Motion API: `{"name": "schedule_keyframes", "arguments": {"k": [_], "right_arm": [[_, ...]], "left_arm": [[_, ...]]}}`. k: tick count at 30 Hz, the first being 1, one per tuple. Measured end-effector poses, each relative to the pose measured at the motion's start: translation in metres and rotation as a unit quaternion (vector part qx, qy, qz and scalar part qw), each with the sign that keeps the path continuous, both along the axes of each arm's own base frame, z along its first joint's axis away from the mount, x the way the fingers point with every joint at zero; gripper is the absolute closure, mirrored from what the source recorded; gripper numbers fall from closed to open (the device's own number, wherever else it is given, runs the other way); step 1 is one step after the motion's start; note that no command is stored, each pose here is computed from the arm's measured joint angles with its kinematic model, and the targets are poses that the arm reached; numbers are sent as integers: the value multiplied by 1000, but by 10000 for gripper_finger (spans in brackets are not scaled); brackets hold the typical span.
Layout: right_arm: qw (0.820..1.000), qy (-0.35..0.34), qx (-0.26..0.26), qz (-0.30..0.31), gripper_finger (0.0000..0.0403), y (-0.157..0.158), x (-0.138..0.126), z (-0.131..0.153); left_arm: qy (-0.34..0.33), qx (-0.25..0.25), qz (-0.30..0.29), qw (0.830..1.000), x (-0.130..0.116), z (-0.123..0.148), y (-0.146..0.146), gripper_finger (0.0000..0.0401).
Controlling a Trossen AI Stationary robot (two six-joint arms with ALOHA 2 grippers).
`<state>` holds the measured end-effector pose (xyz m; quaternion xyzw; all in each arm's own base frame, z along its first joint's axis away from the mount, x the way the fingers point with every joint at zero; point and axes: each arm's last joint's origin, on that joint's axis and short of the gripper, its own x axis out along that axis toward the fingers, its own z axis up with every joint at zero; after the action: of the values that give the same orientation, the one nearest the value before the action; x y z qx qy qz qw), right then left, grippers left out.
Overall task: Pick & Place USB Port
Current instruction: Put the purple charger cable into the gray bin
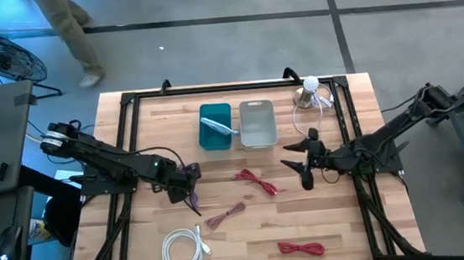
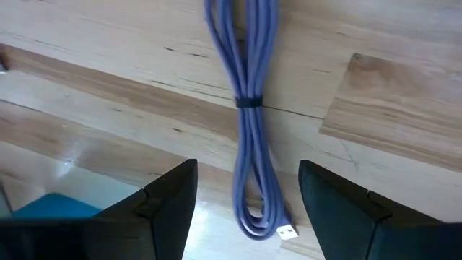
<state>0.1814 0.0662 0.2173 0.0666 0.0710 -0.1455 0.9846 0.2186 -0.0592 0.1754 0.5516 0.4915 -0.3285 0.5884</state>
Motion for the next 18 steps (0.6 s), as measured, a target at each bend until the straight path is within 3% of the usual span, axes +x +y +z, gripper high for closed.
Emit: {"name": "schedule_keyframes", "arguments": {"k": [12, 18], "right_arm": [[1000, 1, 2, 12, 183, 2, 2, -1], [1000, 1, 2, 12, 183, 2, 2, -1]], "left_arm": [[-7, -3, 0, 1000, 1, 0, 0, 165], [-2, -30, -1, 1000, 1, 0, -2, 165]]}}
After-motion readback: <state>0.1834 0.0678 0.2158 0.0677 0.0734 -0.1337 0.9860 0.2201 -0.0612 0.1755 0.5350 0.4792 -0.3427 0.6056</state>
